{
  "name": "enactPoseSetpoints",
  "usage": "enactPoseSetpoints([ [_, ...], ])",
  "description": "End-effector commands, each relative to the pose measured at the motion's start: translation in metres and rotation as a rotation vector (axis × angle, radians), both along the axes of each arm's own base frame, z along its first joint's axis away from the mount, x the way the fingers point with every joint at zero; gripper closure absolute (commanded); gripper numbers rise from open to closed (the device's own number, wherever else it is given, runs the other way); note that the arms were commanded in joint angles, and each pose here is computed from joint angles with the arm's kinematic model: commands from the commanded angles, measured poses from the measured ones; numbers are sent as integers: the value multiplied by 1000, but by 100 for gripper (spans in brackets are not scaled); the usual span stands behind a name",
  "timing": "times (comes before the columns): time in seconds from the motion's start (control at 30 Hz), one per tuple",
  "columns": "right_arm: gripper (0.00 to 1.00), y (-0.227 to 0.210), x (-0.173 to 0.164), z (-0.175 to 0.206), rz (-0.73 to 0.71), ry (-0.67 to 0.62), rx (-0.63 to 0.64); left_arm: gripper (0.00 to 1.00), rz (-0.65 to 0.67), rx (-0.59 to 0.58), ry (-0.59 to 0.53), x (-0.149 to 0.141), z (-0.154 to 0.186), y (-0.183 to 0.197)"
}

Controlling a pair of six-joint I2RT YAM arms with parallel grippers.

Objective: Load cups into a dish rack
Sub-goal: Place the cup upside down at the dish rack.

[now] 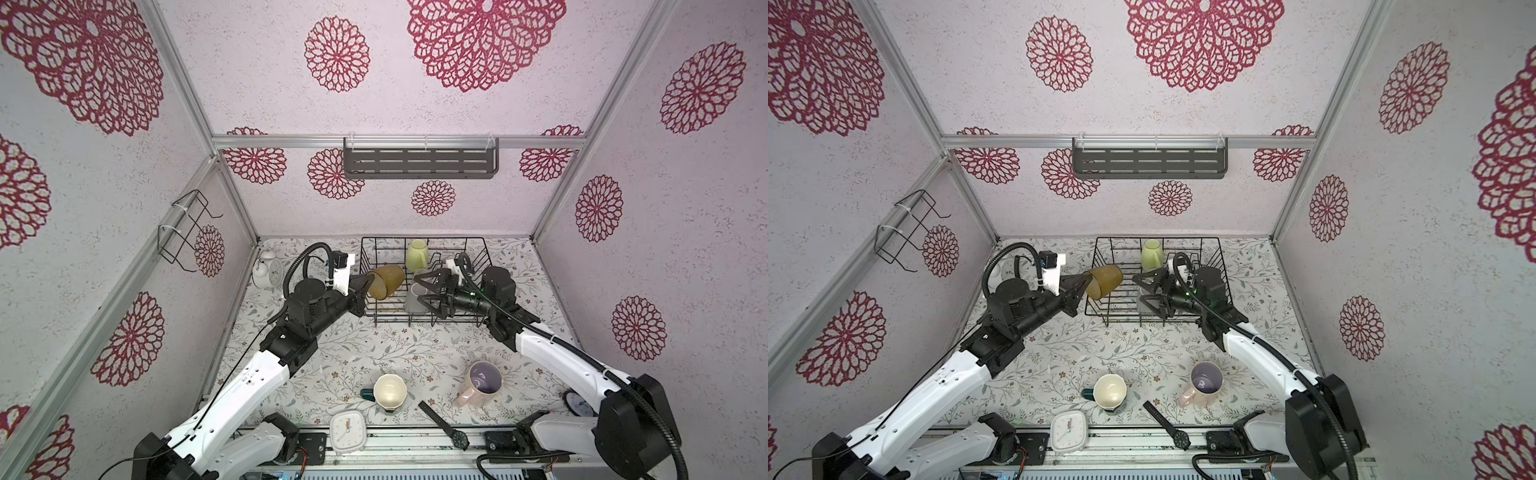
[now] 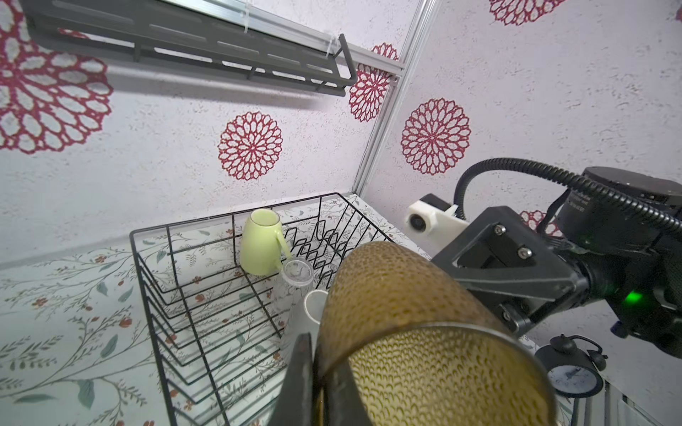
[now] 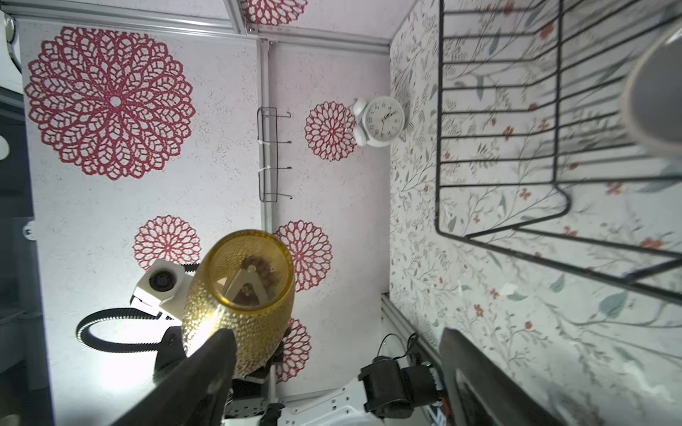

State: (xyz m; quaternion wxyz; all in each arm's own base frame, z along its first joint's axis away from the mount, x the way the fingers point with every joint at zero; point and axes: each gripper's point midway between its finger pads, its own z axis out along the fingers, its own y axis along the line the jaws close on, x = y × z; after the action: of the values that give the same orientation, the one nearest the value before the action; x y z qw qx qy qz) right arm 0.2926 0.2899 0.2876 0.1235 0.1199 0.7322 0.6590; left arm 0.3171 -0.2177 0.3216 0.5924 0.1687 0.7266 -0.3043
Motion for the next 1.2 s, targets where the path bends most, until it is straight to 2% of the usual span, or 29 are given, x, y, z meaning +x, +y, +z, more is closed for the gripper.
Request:
enactPoseSetpoints([
  [0.0, 11, 9, -4, 47, 28, -25, 184, 100, -59, -13, -89, 3, 19, -8],
  [0.1, 11, 10, 2, 56, -9, -4, 245, 100, -63, -6, -70, 6, 10, -9],
  [0.4, 12, 36, 11, 63, -4, 22, 240, 100, -99, -45, -62, 3, 9, -14],
  [0.7, 30, 44, 10, 68, -2, 16, 280, 100, -84, -55, -28, 5, -3, -12],
  [0.87, 44, 43, 8, 64, -24, 25, 277, 97, -66, -59, -16, 9, -5, -11],
  [1.03, 46, 41, 10, 54, -49, 43, 261, 81, -43, -64, 11, 11, -9, -8],
  [1.07, 47, 40, 12, 50, -62, 52, 258, 70, -40, -62, 17, 11, -10, -8],
  [1.1, 47, 40, 14, 47, -73, 61, 256, 54, -34, -57, 25, 12, -11, -7],
  [1.17, 49, 39, 17, 43, -88, 64, 249, 49, -25, -44, 38, 12, -13, -5],
])
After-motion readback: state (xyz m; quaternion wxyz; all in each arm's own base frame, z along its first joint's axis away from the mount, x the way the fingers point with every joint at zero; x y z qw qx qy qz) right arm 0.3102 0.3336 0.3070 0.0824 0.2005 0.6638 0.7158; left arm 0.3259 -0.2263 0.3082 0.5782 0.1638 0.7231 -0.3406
